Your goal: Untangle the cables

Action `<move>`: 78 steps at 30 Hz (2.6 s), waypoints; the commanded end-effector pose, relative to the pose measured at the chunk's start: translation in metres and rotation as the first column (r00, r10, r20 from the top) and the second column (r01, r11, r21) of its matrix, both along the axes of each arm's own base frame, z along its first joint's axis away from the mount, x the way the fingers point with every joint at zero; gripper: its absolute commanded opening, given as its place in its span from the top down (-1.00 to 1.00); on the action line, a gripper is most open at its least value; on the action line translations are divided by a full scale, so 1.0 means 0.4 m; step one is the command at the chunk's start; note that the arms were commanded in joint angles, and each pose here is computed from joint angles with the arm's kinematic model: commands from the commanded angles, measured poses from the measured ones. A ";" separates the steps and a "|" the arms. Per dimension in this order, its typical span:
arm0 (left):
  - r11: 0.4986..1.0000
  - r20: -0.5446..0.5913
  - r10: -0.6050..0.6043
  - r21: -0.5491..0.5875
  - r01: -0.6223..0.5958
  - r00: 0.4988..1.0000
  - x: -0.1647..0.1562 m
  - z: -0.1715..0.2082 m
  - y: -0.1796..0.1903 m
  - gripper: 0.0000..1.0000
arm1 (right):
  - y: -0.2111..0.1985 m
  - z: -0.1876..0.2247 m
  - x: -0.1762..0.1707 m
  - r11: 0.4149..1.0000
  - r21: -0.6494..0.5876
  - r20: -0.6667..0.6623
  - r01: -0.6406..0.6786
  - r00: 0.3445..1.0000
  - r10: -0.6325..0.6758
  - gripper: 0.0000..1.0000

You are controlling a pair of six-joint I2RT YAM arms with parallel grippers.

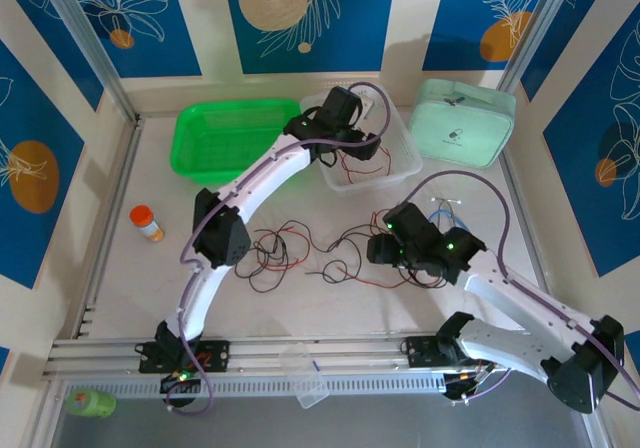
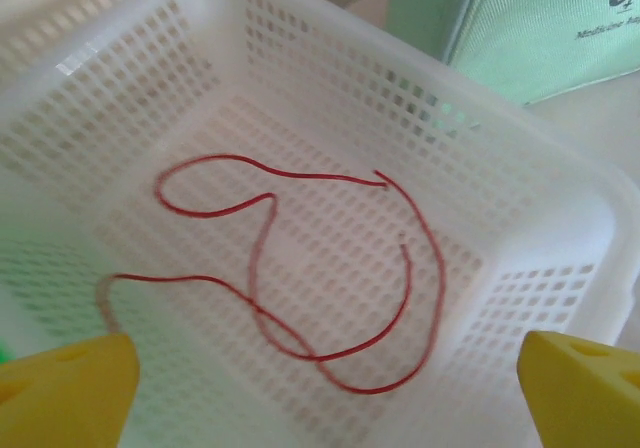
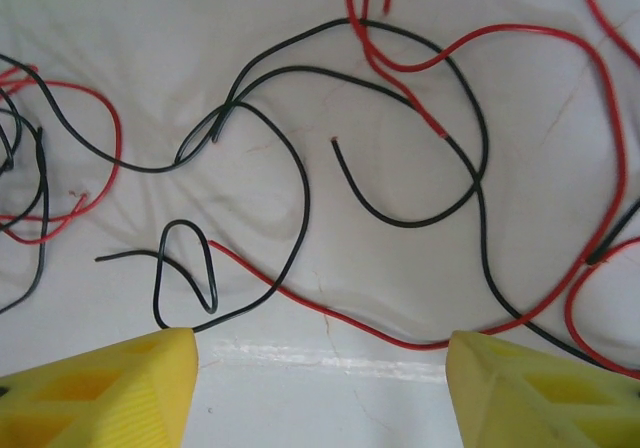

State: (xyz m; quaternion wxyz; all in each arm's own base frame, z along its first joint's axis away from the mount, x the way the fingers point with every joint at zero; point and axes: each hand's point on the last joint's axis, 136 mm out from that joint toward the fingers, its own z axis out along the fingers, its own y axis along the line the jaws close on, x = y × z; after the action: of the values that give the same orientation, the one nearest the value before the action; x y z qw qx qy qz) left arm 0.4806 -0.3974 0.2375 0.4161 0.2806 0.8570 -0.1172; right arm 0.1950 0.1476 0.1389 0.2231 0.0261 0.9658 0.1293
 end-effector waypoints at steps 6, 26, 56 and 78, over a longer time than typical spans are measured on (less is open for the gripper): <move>0.996 0.137 0.085 0.003 -0.086 0.987 -0.117 0.271 0.171 -1.00 | 0.112 -0.050 0.010 0.997 0.039 -0.084 -0.064 0.994 0.067 -0.22; 0.966 0.032 0.228 -0.129 -0.223 0.973 -0.431 0.212 0.456 -1.00 | 0.245 -0.250 0.015 0.988 -0.050 -0.267 -0.149 0.955 0.130 0.39; 0.884 -0.059 -0.222 -0.434 0.175 0.973 -0.660 0.076 0.336 -0.74 | 0.173 0.275 0.076 0.953 -0.013 0.182 -0.302 0.937 0.299 1.00; 0.809 0.431 -0.299 -0.358 0.466 0.851 -0.675 0.035 0.192 -0.91 | 0.188 0.397 0.148 0.882 0.469 0.205 0.042 0.966 -0.155 1.00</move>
State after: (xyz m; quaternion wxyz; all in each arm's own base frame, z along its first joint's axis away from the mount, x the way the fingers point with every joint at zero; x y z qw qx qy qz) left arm 0.2051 -0.2994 0.2055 0.5023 0.3503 0.7204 -0.3256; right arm 0.2555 0.2155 0.2881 0.3309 0.0928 0.8871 0.3081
